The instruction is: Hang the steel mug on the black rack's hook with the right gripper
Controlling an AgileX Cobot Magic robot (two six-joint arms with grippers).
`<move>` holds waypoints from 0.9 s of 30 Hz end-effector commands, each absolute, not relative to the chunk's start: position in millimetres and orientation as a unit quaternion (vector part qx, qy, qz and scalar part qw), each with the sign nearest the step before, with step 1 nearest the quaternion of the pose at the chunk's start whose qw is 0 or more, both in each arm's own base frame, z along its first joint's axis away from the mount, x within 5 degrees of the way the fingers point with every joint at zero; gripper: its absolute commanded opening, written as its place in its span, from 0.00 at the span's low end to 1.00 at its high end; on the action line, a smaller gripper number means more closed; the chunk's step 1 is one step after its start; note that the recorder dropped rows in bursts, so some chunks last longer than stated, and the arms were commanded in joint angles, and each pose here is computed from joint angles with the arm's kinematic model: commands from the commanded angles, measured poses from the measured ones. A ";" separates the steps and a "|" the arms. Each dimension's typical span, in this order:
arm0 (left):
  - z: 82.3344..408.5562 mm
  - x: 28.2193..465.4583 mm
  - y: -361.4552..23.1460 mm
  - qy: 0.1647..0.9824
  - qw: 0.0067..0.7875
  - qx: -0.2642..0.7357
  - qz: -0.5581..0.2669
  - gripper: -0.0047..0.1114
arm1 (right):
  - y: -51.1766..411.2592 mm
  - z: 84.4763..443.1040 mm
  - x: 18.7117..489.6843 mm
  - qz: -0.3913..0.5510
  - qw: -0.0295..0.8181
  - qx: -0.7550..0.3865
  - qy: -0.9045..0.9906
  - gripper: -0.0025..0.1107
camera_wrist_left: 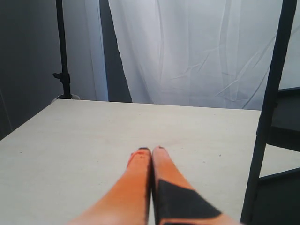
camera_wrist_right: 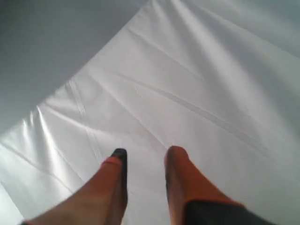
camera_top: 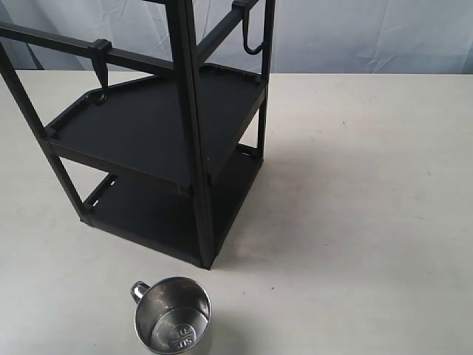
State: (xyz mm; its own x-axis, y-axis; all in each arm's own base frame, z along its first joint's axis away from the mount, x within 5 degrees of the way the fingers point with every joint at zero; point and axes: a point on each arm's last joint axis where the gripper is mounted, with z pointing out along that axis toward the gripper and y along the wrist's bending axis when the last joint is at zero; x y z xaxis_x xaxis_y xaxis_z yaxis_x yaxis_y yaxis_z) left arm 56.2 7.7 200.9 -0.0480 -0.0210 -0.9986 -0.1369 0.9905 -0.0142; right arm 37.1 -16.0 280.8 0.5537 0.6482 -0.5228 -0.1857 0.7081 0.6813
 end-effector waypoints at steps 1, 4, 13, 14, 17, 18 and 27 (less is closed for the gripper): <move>201.6 56.0 7.1 0.719 0.692 -0.054 0.036 0.05 | -8.9 300.8 49.7 0.055 0.822 0.154 0.545 0.13; 201.6 56.0 7.1 0.719 0.692 -0.054 0.036 0.05 | -15.8 312.8 65.4 -0.037 0.771 0.120 0.624 0.02; 201.6 56.0 7.1 0.719 0.692 -0.054 0.036 0.05 | -15.8 357.8 133.9 -0.138 0.589 -0.033 0.795 0.08; 201.6 56.0 7.1 0.719 0.692 -0.054 0.036 0.05 | -8.0 358.2 142.3 -0.135 0.548 -0.085 0.821 0.08; 201.6 56.0 7.1 0.719 0.692 -0.054 0.036 0.05 | 28.4 348.9 161.1 -0.090 0.418 -0.297 0.854 0.08; 201.6 56.0 7.1 0.719 0.692 -0.054 0.036 0.05 | 43.9 345.3 162.9 -0.065 0.383 -0.377 0.841 0.08; 201.6 56.0 7.1 0.719 0.692 -0.054 0.036 0.05 | 136.8 317.1 150.8 0.113 0.276 -0.573 0.763 0.08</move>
